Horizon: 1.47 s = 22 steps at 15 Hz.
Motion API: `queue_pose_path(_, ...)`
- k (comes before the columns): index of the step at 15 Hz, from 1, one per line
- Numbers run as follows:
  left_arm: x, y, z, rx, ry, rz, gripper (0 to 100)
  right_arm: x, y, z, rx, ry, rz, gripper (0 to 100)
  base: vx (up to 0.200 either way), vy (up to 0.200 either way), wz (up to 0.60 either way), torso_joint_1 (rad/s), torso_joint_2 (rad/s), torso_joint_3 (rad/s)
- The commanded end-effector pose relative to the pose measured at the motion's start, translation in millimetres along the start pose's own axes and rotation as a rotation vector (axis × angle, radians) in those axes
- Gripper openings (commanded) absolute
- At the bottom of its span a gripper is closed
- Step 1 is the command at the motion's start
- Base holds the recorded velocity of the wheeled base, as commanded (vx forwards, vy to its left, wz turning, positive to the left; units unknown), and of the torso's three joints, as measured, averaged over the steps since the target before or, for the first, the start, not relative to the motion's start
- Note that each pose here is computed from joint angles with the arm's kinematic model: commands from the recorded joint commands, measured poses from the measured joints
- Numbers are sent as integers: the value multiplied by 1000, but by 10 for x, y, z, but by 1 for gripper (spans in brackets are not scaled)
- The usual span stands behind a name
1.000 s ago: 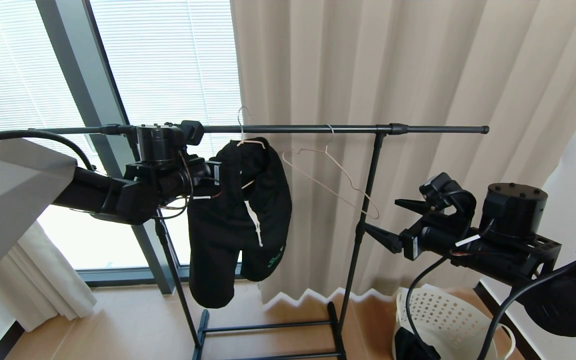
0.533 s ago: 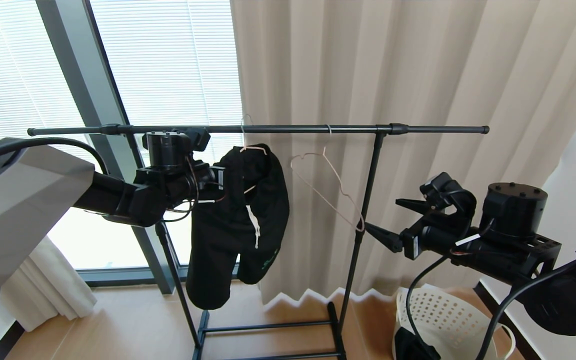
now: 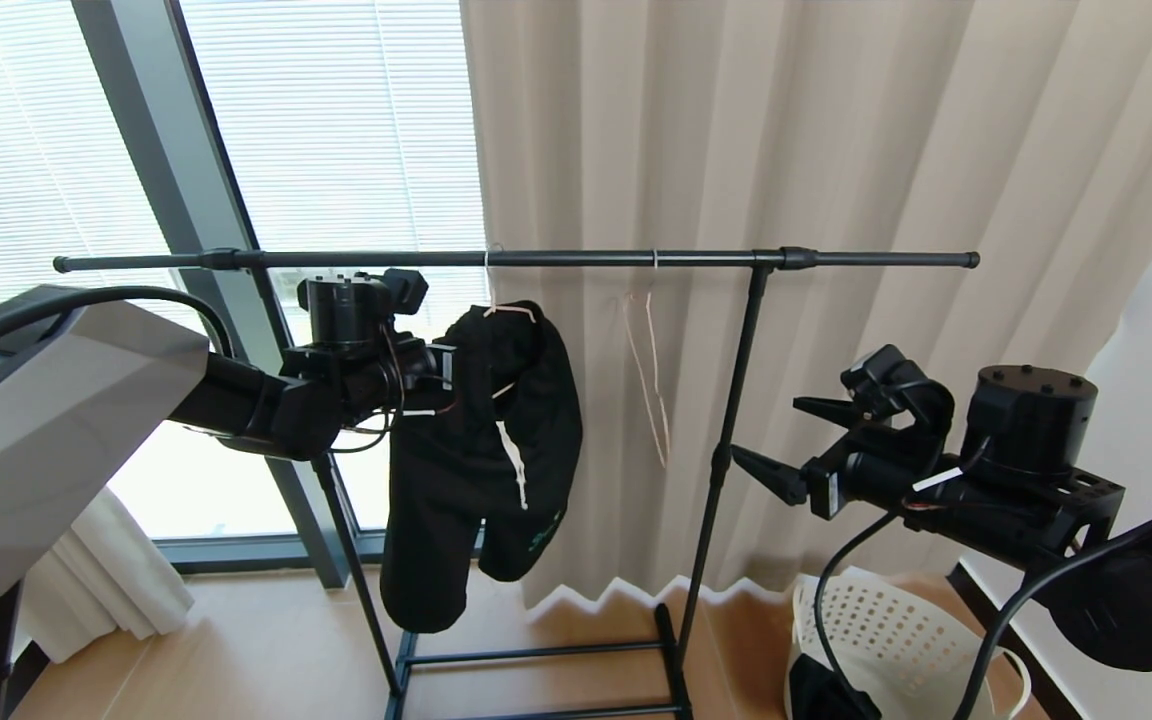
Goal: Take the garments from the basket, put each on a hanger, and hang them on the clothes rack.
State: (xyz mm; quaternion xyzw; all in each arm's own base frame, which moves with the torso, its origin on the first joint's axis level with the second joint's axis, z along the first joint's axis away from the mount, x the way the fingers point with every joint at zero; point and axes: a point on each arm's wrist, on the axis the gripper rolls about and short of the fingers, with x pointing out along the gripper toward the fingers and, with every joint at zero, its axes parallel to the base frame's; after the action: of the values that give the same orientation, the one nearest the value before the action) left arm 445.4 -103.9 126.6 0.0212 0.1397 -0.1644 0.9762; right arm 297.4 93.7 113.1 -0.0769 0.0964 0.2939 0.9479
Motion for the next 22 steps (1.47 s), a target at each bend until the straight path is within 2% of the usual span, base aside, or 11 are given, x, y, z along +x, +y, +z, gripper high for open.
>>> queue_pose_path(1,3,-6,12,1,-4,-1,0,5,-1,-5,0,1,1,100,0,0,0,0,0,0)
queue_pose_path(2,-6,-7,20,1,-6,-1,100,4,-5,-6,1,1,-1,100,0,0,0,0,0,0)
queue_pose_path(5,-85,-14,33,-1,26,1,100,1,-5,-2,0,0,-1,100,0,0,0,0,0,0)
queue_pose_path(8,-287,-34,122,0,20,-2,100,-4,-2,-11,1,3,0,100,0,0,0,0,0,0)
queue_pose_path(10,-634,-60,291,4,-10,-1,100,-86,20,13,-14,-4,-2,100,0,0,0,0,0,0)
queue_pose_path(12,-930,-69,475,7,-52,5,100,-341,29,131,-31,-48,-31,100,0,0,0,0,0,0)
queue_pose_path(13,-1260,-97,628,9,-65,3,100,-620,-3,240,-37,-95,-77,100,0,0,0,0,0,0)
queue_pose_path(14,-1464,-118,680,7,-67,3,100,-781,9,299,-38,-121,-100,100,0,0,0,0,0,0)
queue_pose_path(16,-1814,-164,613,8,-58,2,100,-1050,35,316,-20,-140,-157,100,0,0,0,0,0,0)
queue_pose_path(19,-2329,-224,371,1,-38,4,100,-1481,160,279,-19,-164,-366,100,0,0,0,0,0,0)
queue_pose_path(22,-2666,-272,127,-25,-18,0,100,-1824,347,89,-22,-170,-395,100,0,0,0,0,0,0)
